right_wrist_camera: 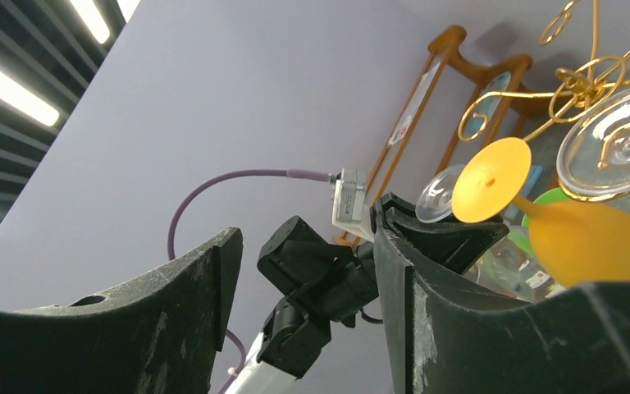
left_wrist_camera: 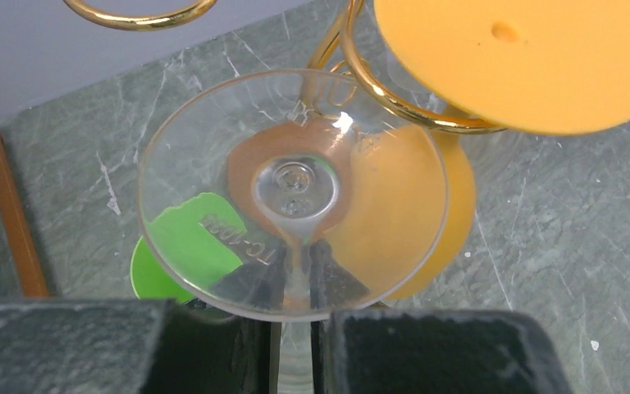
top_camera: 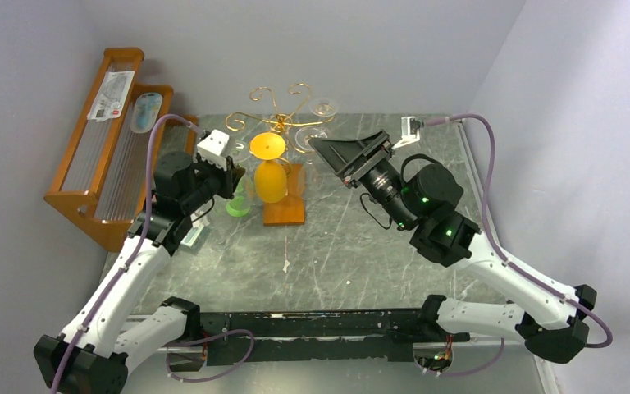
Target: Place the wine glass upside down on the wine glass rack
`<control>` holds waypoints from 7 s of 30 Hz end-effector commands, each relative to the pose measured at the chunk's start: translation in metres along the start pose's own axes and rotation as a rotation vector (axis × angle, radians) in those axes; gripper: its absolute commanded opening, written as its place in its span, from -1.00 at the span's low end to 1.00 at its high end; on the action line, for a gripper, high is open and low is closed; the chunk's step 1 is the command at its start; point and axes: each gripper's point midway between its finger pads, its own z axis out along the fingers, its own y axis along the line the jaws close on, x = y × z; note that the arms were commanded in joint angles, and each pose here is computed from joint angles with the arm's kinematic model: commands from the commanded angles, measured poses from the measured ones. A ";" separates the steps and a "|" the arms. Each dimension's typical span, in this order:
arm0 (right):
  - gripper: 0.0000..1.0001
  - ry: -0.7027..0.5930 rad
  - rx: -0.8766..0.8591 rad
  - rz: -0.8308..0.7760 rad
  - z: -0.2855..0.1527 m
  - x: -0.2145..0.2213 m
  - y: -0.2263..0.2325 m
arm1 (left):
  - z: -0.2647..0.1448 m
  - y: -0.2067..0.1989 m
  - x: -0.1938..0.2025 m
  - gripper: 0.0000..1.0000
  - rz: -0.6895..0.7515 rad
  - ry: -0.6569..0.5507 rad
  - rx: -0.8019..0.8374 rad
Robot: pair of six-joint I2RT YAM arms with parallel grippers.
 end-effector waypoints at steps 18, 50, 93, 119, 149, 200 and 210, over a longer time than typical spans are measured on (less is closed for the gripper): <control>0.24 -0.066 0.011 -0.018 -0.006 -0.014 -0.006 | -0.022 0.012 -0.073 -0.90 -0.005 -0.238 -0.089; 0.21 -0.040 0.006 -0.006 -0.005 -0.005 -0.010 | 0.024 0.009 -0.063 -0.90 0.129 -0.135 0.269; 0.17 0.015 -0.005 -0.025 0.011 0.015 -0.016 | 0.067 0.036 -0.062 -0.90 -0.081 -0.148 0.221; 0.14 0.061 0.018 -0.101 0.042 0.035 -0.020 | 0.081 0.052 -0.066 -0.90 -0.098 -0.210 -0.014; 0.09 0.210 0.379 -0.479 0.177 0.060 -0.110 | 0.050 0.037 -0.083 -0.90 0.006 -0.382 -0.016; -1.00 0.236 0.166 -0.039 0.203 0.063 -0.097 | -0.040 0.067 -0.075 0.14 -0.461 -0.244 -0.381; -1.00 0.256 0.127 -0.010 0.200 0.066 -0.088 | -0.041 0.048 -0.103 0.42 -0.737 -0.278 -0.293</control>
